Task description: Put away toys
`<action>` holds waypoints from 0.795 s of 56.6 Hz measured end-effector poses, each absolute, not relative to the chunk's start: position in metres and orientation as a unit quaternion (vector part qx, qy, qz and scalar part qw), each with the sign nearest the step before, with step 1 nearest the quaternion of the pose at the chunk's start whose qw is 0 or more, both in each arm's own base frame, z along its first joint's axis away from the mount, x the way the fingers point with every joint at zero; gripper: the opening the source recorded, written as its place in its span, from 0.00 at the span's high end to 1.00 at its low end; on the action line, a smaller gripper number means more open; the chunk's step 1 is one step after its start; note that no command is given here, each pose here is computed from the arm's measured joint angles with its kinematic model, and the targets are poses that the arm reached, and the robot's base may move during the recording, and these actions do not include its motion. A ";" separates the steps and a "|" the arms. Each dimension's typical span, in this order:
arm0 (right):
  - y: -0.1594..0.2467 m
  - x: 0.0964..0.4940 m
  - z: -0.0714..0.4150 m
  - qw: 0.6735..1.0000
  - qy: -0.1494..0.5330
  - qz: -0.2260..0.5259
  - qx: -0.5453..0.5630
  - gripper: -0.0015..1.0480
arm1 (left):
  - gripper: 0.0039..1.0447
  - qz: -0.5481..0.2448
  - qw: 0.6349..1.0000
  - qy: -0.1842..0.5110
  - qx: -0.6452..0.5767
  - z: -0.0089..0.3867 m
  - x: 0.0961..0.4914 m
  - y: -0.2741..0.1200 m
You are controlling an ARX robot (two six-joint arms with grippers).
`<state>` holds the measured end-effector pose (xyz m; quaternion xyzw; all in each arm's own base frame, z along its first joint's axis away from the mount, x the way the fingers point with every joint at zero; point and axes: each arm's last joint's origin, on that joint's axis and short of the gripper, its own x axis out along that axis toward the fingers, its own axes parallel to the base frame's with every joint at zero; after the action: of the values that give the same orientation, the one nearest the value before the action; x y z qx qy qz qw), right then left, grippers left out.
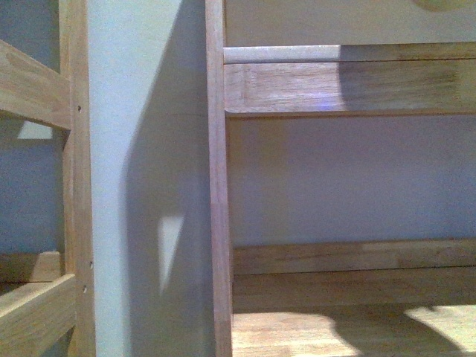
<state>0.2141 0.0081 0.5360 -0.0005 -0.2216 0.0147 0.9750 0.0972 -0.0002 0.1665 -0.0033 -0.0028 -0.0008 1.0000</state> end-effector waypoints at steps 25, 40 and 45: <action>0.046 0.314 0.553 0.975 -0.200 0.078 0.062 0.91 | 0.06 -0.001 1.000 -0.003 -0.003 0.167 0.097 0.000; 0.090 0.371 0.538 0.976 -0.158 0.107 0.102 0.91 | 0.06 -0.001 1.000 -0.003 -0.003 0.167 0.097 0.000; 0.101 0.378 0.540 0.975 -0.155 0.115 0.112 0.91 | 0.06 -0.001 1.000 -0.003 -0.003 0.167 0.097 0.000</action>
<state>0.3776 0.1005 0.5397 0.1123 -0.1548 0.1146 0.9748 0.0972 -0.0002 0.1665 -0.0033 -0.0028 -0.0008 1.0000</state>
